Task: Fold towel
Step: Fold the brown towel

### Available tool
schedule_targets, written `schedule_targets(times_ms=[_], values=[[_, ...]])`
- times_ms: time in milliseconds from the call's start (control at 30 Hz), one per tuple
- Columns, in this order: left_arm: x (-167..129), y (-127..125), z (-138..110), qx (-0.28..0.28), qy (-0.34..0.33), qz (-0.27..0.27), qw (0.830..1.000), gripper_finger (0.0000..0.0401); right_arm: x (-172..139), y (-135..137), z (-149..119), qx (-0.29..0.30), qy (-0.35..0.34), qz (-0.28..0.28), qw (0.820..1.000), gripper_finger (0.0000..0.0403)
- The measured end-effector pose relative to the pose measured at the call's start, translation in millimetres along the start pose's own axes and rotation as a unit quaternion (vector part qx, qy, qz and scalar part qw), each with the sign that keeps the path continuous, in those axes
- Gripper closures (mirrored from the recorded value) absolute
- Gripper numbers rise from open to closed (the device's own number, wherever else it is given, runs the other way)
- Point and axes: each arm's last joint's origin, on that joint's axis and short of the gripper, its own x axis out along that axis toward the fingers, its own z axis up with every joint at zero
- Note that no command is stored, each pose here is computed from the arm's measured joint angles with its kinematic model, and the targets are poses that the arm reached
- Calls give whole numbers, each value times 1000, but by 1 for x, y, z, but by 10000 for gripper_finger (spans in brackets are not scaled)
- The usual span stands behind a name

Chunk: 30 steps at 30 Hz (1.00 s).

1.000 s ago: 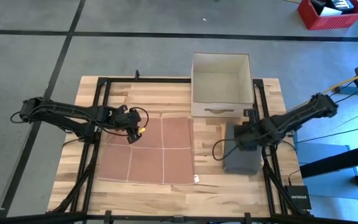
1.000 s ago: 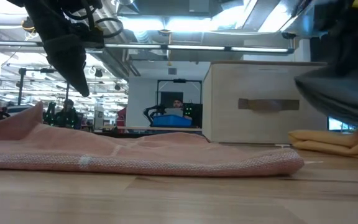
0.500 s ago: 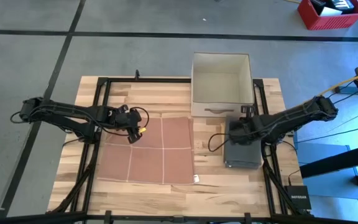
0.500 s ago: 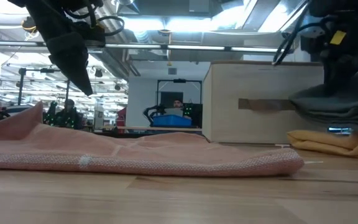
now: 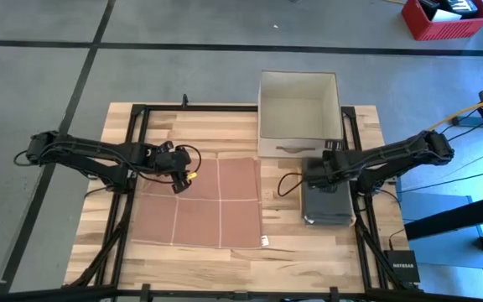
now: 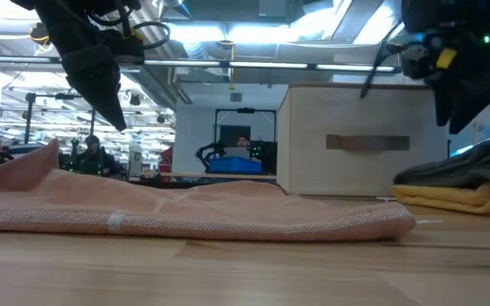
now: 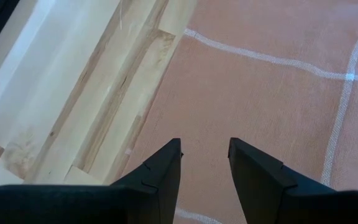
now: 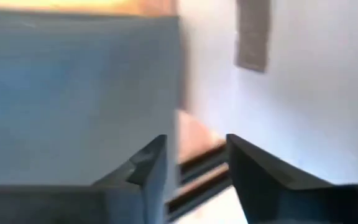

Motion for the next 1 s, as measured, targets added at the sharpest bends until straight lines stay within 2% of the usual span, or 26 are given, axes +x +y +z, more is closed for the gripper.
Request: schedule_targets(times_ms=[133, 267, 367, 433, 533, 600, 700, 800, 867, 1000], values=[[0, 0, 0, 0, 1, 0, 1000, 273, -22, -5, 5, 54, 11, 110, 992, 202], [0, 0, -2, -7, 13, -10, 1000, 273, -56, -18, 4, 141, 55, 230, 961, 183], [0, -2, -5, -17, 33, -33, 999, 273, -80, -29, 9, 210, 38, 279, 936, 183], [-1, -4, -6, -25, 43, -50, 998, 273, -92, -31, 17, 231, -20, 295, 927, 185], [-4, -12, -9, -34, 56, -88, 994, 273, -105, -25, 40, 220, -180, 285, 915, 189], [-6, -18, -12, -36, 65, -113, 991, 273, -110, -15, 58, 196, -302, 277, 891, 189], [-9, -30, -16, -45, 74, -132, 987, 273, -105, 6, 87, 165, -446, 274, 836, 189], [-10, -43, -21, -42, 82, -144, 985, 273, -83, 33, 110, 149, -502, 285, 803, 189], [-9, -52, -26, -40, 99, -144, 984, 273, -62, 53, 123, 139, -502, 296, 801, 189], [-5, -69, -36, -28, 126, -141, 982, 273, -20, 89, 144, 103, -447, 305, 835, 189]])
